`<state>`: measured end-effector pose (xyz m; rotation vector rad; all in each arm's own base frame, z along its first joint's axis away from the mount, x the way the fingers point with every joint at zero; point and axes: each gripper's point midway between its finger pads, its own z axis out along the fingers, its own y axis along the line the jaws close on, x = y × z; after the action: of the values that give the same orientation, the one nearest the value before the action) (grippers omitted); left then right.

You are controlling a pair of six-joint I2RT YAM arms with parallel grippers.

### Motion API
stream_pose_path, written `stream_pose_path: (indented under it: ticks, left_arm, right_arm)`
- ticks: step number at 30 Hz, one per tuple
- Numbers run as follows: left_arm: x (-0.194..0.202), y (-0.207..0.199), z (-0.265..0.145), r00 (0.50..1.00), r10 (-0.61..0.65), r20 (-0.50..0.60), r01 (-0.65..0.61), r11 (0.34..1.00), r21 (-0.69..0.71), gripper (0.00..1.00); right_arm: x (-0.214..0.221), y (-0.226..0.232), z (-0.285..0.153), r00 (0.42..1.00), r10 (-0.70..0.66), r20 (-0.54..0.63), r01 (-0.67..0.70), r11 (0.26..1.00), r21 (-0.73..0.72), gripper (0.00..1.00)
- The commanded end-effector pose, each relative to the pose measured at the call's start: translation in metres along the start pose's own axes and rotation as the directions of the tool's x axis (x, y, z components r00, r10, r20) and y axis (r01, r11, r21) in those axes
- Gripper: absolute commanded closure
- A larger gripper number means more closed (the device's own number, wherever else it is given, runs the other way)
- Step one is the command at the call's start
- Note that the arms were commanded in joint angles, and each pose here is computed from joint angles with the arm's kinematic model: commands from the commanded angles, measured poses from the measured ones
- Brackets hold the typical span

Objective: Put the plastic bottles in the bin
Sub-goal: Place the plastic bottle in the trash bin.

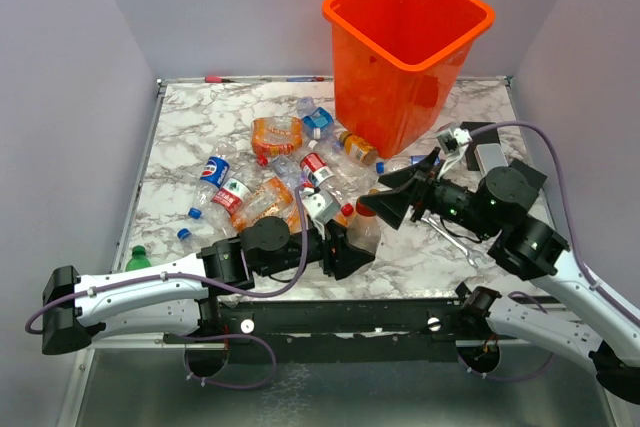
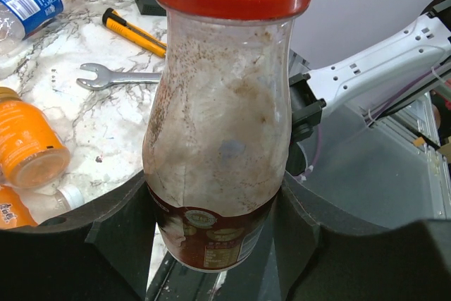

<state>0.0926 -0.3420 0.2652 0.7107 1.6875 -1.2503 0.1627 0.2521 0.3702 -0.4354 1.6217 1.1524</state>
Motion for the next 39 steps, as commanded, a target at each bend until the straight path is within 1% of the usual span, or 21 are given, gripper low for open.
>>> stream_pose_path:
  ticks: [1, 4, 8, 13, 16, 17, 18, 19, 20, 21, 22, 24, 26, 27, 29, 31, 32, 34, 36, 39]
  left_arm:
    - [-0.02, -0.006, -0.004, 0.997, -0.047, 0.053, 0.047, 0.999, 0.007, 0.84]
    - [-0.02, -0.003, -0.004, 0.998, -0.047, 0.05, 0.047, 0.999, -0.013, 0.84]
    - [-0.019, 0.0, -0.005, 0.997, -0.052, 0.052, 0.054, 0.998, -0.028, 0.84]
    - [-0.022, 0.003, -0.006, 0.996, -0.052, 0.067, 0.055, 0.997, -0.047, 0.83]
    - [-0.027, 0.006, -0.008, 0.995, -0.05, 0.081, 0.055, 0.996, -0.064, 0.78]
    - [-0.028, 0.006, -0.008, 0.995, -0.048, 0.086, 0.054, 0.996, -0.068, 0.74]
    - [-0.03, 0.007, -0.009, 0.995, -0.044, 0.094, 0.051, 0.996, -0.074, 0.63]
    - [-0.033, 0.008, -0.011, 0.993, -0.042, 0.106, 0.051, 0.995, -0.081, 0.47]
    - [-0.037, 0.011, -0.013, 0.992, -0.039, 0.123, 0.051, 0.994, -0.098, 0.31]
    - [-0.041, 0.015, -0.016, 0.988, -0.036, 0.148, 0.055, 0.991, -0.122, 0.13]
    - [-0.046, 0.021, -0.02, 0.984, -0.036, 0.175, 0.063, 0.986, -0.152, 0.02]
    - [-0.06, 0.039, -0.037, 0.964, -0.03, 0.265, 0.096, 0.966, -0.239, 0.01]
    - [-0.074, 0.052, -0.059, 0.936, -0.013, 0.353, 0.124, 0.948, -0.294, 0.01]
    - [-0.08, 0.058, -0.073, 0.92, 0.004, 0.392, 0.134, 0.937, -0.323, 0.01]
    - [-0.09, 0.072, -0.1, 0.894, 0.059, 0.443, 0.133, 0.911, -0.39, 0.01]
    - [-0.096, 0.087, -0.127, 0.878, 0.138, 0.458, 0.111, 0.872, -0.476, 0.01]
    - [-0.095, 0.096, -0.141, 0.878, 0.178, 0.445, 0.097, 0.842, -0.53, 0.01]
    - [-0.094, 0.112, -0.166, 0.87, 0.239, 0.431, 0.089, 0.785, -0.613, 0.01]
    - [-0.093, 0.123, -0.187, 0.859, 0.274, 0.432, 0.097, 0.741, -0.664, 0.01]
    - [-0.087, 0.134, -0.207, 0.839, 0.282, 0.465, 0.14, 0.713, -0.686, 0.01]
  right_arm:
    - [0.01, 0.014, 0.009, 0.998, 0.011, -0.065, -0.016, 0.996, -0.086, 0.12]
    - [0.021, 0.012, 0.012, 0.994, 0.02, -0.11, -0.029, 0.996, -0.082, 0.15]
    - [0.032, 0.009, 0.015, 0.987, 0.033, -0.158, -0.045, 0.996, -0.072, 0.27]
    - [0.04, 0.009, 0.016, 0.979, 0.036, -0.199, -0.052, 0.996, -0.074, 0.52]
    - [0.042, 0.012, 0.017, 0.976, 0.036, -0.214, -0.056, 0.995, -0.087, 0.72]
    - [0.04, 0.012, 0.017, 0.976, 0.034, -0.215, -0.054, 0.995, -0.086, 0.8]
    - [0.039, 0.012, 0.018, 0.976, 0.032, -0.215, -0.051, 0.995, -0.083, 0.89]
    - [0.036, 0.013, 0.018, 0.977, 0.028, -0.21, -0.045, 0.996, -0.079, 0.98]
    - [0.031, 0.013, 0.018, 0.979, 0.023, -0.203, -0.039, 0.996, -0.076, 0.99]
    - [0.025, 0.015, 0.018, 0.982, 0.014, -0.189, -0.028, 0.997, -0.073, 1.0]
    - [0.015, 0.015, 0.019, 0.986, 0.002, -0.169, -0.012, 0.998, -0.062, 1.0]
    - [-0.013, 0.012, 0.018, 0.993, -0.031, -0.109, 0.031, 1.0, 0.0, 1.0]
    - [-0.049, 0.005, 0.016, 0.995, -0.088, -0.043, 0.092, 0.99, 0.103, 1.0]
    - [-0.069, 0.003, 0.014, 0.993, -0.122, -0.008, 0.122, 0.982, 0.148, 1.0]
    - [-0.118, -0.009, 0.007, 0.977, -0.194, 0.086, 0.16, 0.94, 0.3, 1.0]
    - [-0.164, -0.018, 0.0, 0.95, -0.264, 0.169, 0.17, 0.886, 0.431, 1.0]
    - [-0.187, -0.021, -0.002, 0.931, -0.298, 0.21, 0.165, 0.858, 0.486, 1.0]
    - [-0.228, -0.024, -0.004, 0.883, -0.371, 0.287, 0.15, 0.804, 0.576, 1.0]
    - [-0.261, -0.027, 0.003, 0.836, -0.43, 0.34, 0.135, 0.762, 0.633, 1.0]
    - [-0.302, -0.035, 0.014, 0.78, -0.479, 0.403, 0.093, 0.726, 0.681, 1.0]
